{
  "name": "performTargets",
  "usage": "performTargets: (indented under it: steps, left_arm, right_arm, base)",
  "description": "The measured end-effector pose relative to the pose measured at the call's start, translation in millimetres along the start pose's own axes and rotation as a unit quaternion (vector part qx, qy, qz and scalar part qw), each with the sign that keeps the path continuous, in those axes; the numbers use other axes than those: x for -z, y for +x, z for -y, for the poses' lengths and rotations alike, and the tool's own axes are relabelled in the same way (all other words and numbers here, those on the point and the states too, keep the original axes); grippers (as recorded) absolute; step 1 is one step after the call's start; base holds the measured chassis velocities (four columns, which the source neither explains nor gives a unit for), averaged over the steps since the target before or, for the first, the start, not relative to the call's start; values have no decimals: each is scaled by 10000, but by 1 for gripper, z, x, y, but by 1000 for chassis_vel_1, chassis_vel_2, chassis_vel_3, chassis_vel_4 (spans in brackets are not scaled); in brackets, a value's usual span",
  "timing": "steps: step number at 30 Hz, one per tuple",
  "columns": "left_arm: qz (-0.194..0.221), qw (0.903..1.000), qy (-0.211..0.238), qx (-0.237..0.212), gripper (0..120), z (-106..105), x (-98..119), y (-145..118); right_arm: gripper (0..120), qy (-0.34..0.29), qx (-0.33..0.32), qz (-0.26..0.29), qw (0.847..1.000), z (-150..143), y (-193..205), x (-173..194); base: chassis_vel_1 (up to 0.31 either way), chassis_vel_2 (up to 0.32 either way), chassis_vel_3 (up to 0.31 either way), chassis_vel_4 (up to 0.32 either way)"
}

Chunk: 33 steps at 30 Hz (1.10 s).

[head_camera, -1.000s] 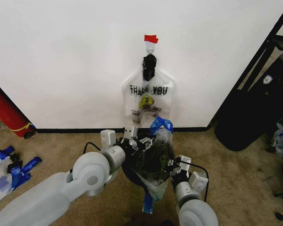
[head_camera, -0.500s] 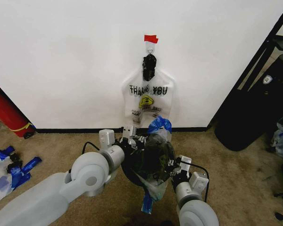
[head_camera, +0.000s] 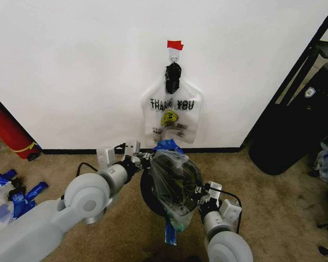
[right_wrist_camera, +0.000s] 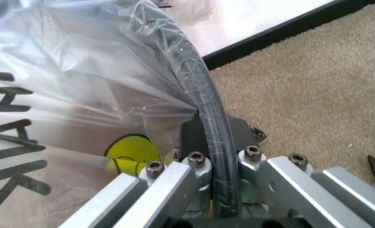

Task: Pick up the garbage bag from the wall and place it over the trash bin.

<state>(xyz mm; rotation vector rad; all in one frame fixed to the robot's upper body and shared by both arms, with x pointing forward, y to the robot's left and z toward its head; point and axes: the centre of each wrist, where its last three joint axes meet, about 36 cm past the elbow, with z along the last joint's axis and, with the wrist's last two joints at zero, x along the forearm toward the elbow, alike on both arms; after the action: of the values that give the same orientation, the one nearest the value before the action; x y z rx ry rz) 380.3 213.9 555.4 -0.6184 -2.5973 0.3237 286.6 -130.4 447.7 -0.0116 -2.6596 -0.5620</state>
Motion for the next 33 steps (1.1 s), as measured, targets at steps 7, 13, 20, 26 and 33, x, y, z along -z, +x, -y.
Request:
performTargets:
  steps: [7,13,20,26,33]
  left_arm:
    - [-58,9998,-55,167,0,-10,-4,5]
    - [-118,9995,-138,273,0,-19,-4,9]
    - [-341,9985,-191,386,0,-35,-9,16]
    - [-481,9976,-215,448,0,-46,-10,13]
    - [-676,9966,-280,382,4,-49,-11,14]
  right_arm:
    - [0,-22,21,9,10000,0,3,2]
    - [0,-53,79,7,10000,0,5,3]
    - [0,-206,297,133,9993,2,6,5]
    - [0,-312,356,210,9987,4,6,5]
    - [0,-425,251,264,9984,10,2,8]
  base:
    - [0,0,0,0]
    - [0,0,0,0]
    - [0,0,0,0]
    - [0,0,0,0]
    - [0,0,0,0]
